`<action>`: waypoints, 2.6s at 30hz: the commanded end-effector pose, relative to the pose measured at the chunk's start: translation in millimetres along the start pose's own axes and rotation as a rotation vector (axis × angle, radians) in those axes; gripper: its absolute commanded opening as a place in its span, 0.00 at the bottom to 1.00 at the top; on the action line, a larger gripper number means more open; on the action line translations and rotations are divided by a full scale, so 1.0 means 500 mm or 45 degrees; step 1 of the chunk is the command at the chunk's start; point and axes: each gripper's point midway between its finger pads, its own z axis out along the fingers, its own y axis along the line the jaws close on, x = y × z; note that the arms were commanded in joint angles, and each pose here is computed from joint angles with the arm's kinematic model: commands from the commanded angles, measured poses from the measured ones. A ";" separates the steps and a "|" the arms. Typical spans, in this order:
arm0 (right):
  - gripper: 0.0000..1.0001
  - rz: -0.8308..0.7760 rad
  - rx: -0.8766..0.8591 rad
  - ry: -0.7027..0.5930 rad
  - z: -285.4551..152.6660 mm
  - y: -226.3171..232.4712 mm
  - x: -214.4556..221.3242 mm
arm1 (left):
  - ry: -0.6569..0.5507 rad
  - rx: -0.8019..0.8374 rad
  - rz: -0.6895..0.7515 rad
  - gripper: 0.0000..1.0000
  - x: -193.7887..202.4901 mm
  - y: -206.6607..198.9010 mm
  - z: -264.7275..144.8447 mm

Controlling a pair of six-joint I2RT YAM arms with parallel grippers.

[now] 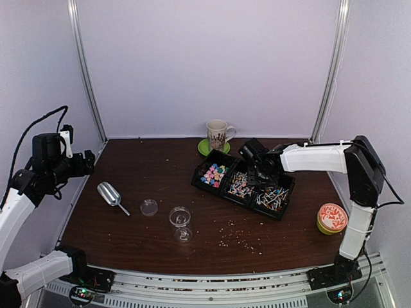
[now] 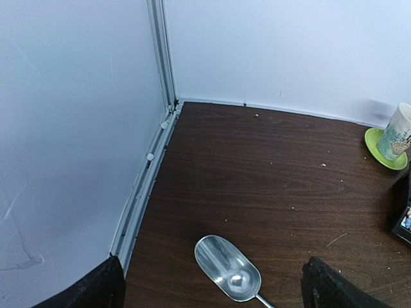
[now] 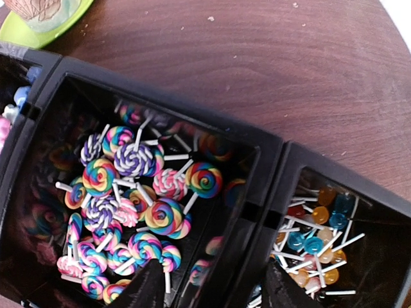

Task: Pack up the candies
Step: Move the plate to the center of the board, then pick up the spatula from the corner of the board.

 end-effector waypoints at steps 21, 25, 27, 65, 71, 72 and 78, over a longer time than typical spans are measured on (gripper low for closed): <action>0.23 -0.185 -0.122 0.007 0.020 0.127 -0.039 | -0.012 0.008 -0.016 0.98 -0.002 0.000 0.002; 0.22 -0.198 -0.133 -0.011 0.023 0.167 -0.053 | -0.011 0.005 -0.015 0.98 -0.002 0.001 0.002; 0.22 -0.205 -0.137 -0.013 0.028 0.189 -0.061 | -0.012 0.007 -0.015 0.98 -0.002 0.000 0.002; 0.76 -0.483 -0.434 -0.370 -0.244 0.235 -0.168 | 0.238 0.025 0.054 0.98 0.068 -0.013 0.072; 0.83 -0.478 -0.569 -0.380 -0.293 0.189 -0.123 | 0.396 -0.015 0.016 0.98 0.111 0.005 0.119; 0.84 -0.479 -0.580 -0.378 -0.298 0.181 -0.116 | 0.429 -0.018 0.005 0.98 0.120 0.008 0.128; 0.84 -0.477 -0.604 -0.365 -0.310 0.135 -0.075 | 0.586 0.031 -0.087 0.98 0.164 0.005 0.172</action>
